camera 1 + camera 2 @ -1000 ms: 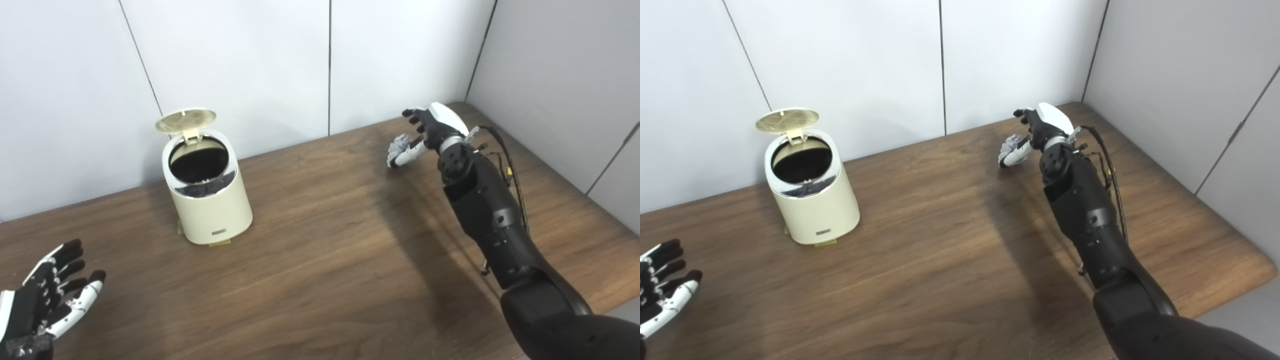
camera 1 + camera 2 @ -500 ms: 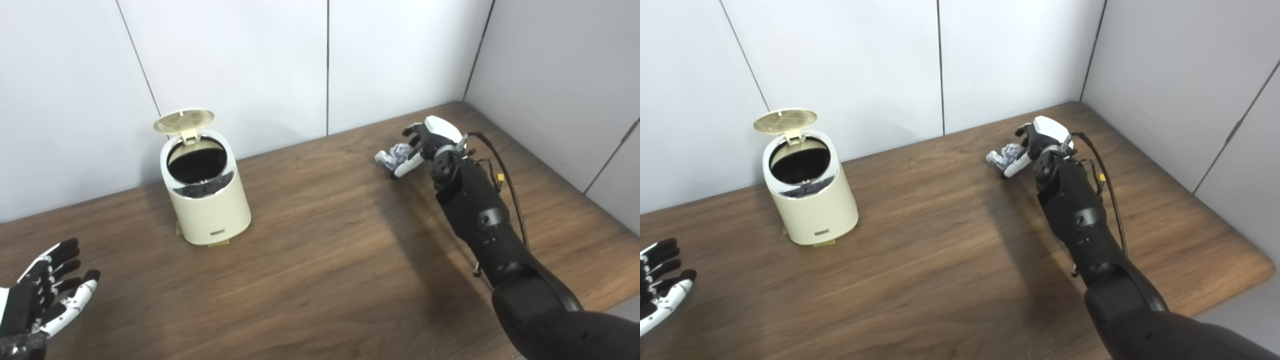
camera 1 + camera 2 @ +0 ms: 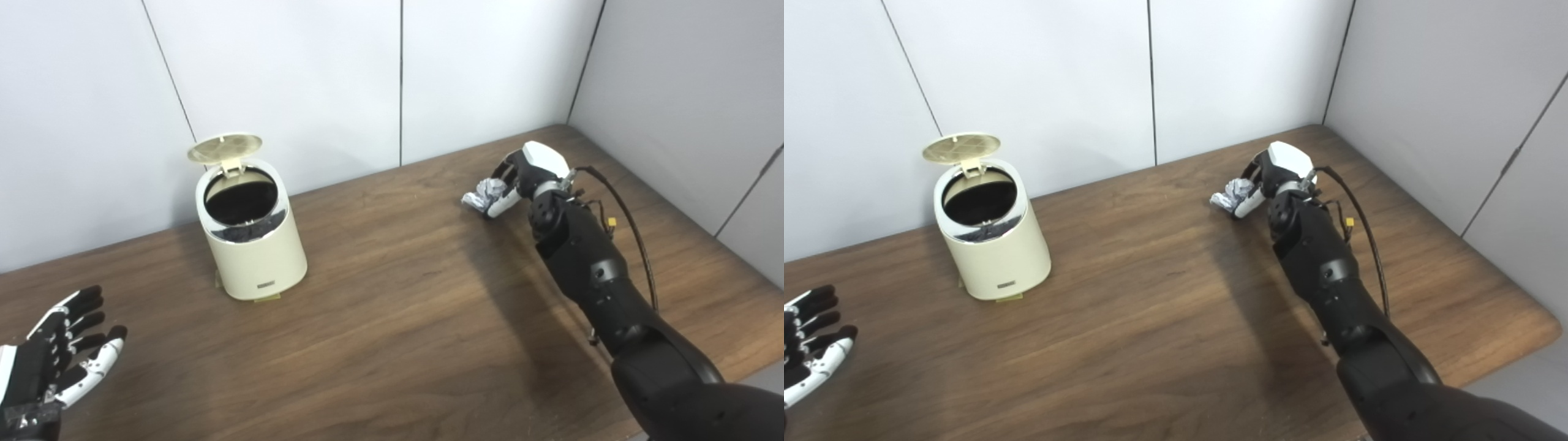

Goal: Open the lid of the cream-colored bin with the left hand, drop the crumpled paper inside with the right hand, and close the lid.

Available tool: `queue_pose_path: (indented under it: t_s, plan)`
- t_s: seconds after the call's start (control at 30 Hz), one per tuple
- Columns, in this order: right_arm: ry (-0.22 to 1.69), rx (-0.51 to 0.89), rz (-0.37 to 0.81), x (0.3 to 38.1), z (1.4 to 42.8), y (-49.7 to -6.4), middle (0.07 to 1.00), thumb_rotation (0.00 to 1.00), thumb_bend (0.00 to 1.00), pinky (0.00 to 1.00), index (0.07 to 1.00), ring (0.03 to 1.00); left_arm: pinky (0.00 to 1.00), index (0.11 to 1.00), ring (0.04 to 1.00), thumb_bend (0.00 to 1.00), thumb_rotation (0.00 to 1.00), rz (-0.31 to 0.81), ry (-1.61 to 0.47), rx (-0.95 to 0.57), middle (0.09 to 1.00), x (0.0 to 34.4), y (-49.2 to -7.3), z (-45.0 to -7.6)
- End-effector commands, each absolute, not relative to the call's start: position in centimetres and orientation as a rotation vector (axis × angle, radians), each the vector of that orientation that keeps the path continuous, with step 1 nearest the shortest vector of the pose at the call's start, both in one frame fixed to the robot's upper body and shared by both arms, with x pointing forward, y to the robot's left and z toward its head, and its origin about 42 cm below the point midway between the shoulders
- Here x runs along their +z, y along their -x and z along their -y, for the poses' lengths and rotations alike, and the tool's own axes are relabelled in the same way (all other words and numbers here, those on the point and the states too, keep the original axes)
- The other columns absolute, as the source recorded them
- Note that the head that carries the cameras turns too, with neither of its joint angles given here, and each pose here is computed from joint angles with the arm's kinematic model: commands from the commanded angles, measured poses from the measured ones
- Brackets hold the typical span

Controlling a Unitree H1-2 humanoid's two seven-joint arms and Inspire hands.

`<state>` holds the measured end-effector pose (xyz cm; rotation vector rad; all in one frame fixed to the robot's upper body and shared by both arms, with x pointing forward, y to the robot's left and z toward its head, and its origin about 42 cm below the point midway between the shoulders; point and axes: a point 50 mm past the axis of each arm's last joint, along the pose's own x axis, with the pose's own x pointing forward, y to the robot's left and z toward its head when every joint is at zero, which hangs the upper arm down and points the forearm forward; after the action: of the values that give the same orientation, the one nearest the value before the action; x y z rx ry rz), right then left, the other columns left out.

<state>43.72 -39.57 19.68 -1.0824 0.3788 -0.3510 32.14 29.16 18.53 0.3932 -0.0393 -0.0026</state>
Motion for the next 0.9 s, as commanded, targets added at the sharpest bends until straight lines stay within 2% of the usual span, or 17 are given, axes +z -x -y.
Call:
queue_pose_path:
  t_s: [0.0,0.07,0.1,0.2,0.27,0.53,0.67,0.87]
  plan:
    - [1.085,-0.394,-0.277,22.6,39.7,-44.5,0.521,0.06,0.54,0.51,0.510,0.529,0.76,0.875,0.829,0.40,0.05,0.115,-0.415,0.008,0.847,20.6,-32.7,-28.9]
    - [1.074,-0.392,-0.271,22.5,39.4,-44.4,0.449,0.01,0.53,0.41,0.529,0.452,0.77,0.876,0.837,0.41,0.04,0.112,-0.420,0.010,0.851,20.5,-32.7,-28.9]
    - [1.061,-0.393,-0.265,22.4,39.2,-44.4,0.439,0.01,0.53,0.40,0.533,0.435,0.77,0.877,0.839,0.41,0.04,0.110,-0.421,0.010,0.851,20.5,-32.7,-29.0]
    - [1.026,-0.389,-0.242,22.2,38.7,-44.3,0.433,0.00,0.52,0.40,0.536,0.428,0.77,0.881,0.838,0.41,0.04,0.099,-0.413,0.012,0.856,20.5,-32.6,-28.9]
    - [1.025,-0.377,-0.245,22.1,38.4,-44.3,0.475,0.00,0.51,0.43,0.555,0.388,0.77,0.886,0.839,0.40,0.02,0.099,-0.417,0.012,0.860,20.4,-32.6,-28.9]
    - [1.074,-0.350,-0.243,22.0,37.5,-44.5,0.517,0.00,0.52,0.45,0.473,0.435,0.79,0.892,0.853,0.39,0.00,0.102,-0.403,0.007,0.871,20.1,-32.5,-28.8]
    - [1.071,-0.352,-0.230,22.0,37.4,-44.5,0.510,0.00,0.52,0.41,0.503,0.412,0.80,0.892,0.853,0.39,0.00,0.097,-0.425,0.012,0.868,20.0,-32.4,-29.0]
    - [1.064,-0.340,-0.077,24.0,36.0,-43.0,0.486,0.00,0.51,0.34,0.538,0.375,0.88,0.908,0.894,0.39,0.06,0.093,-0.409,-0.002,0.892,19.7,-32.2,-29.0]
